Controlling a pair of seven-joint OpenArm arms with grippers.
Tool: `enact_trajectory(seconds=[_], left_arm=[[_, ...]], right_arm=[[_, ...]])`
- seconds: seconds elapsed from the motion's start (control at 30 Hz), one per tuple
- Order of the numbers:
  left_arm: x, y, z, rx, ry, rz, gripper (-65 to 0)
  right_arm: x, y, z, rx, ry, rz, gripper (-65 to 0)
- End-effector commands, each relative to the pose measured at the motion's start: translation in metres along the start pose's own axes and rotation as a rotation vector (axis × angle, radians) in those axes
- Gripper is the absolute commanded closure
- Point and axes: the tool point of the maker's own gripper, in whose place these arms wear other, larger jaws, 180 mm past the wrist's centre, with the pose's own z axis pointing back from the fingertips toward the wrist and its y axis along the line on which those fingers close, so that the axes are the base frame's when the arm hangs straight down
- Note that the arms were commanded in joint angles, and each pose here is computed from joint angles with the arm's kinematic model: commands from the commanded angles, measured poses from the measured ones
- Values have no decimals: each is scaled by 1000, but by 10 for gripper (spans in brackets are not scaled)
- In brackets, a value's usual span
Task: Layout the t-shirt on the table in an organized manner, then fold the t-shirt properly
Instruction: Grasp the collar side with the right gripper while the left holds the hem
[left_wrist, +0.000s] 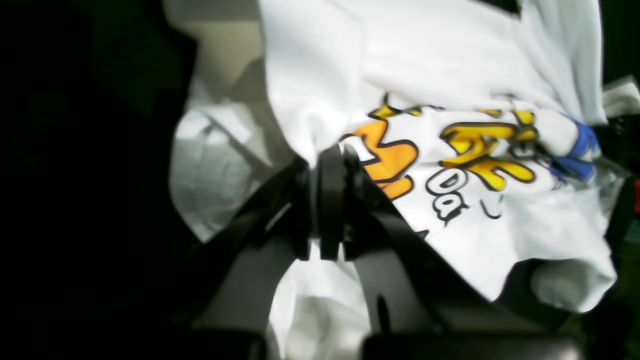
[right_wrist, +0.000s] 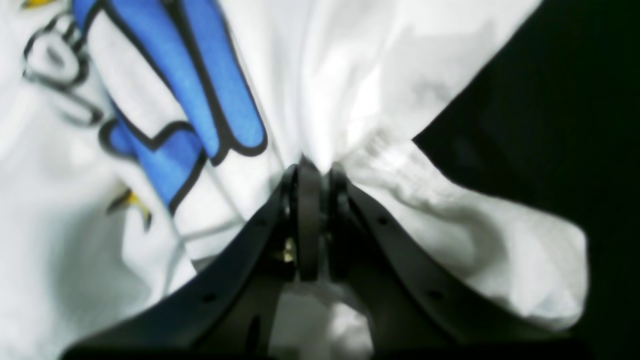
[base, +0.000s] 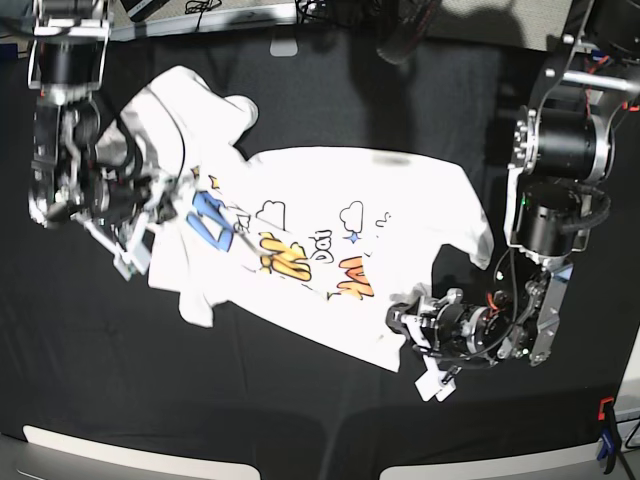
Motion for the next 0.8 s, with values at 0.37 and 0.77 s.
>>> enact_trajectory(seconds=[0.37, 0.77], left_arm=[[30, -5, 10, -7, -67, -29, 0], [30, -5, 10, -7, -67, -29, 0]], right_arm=[[18, -13, 19, -75, -3, 8, -331], [98, -92, 84, -254, -458, -140, -329]])
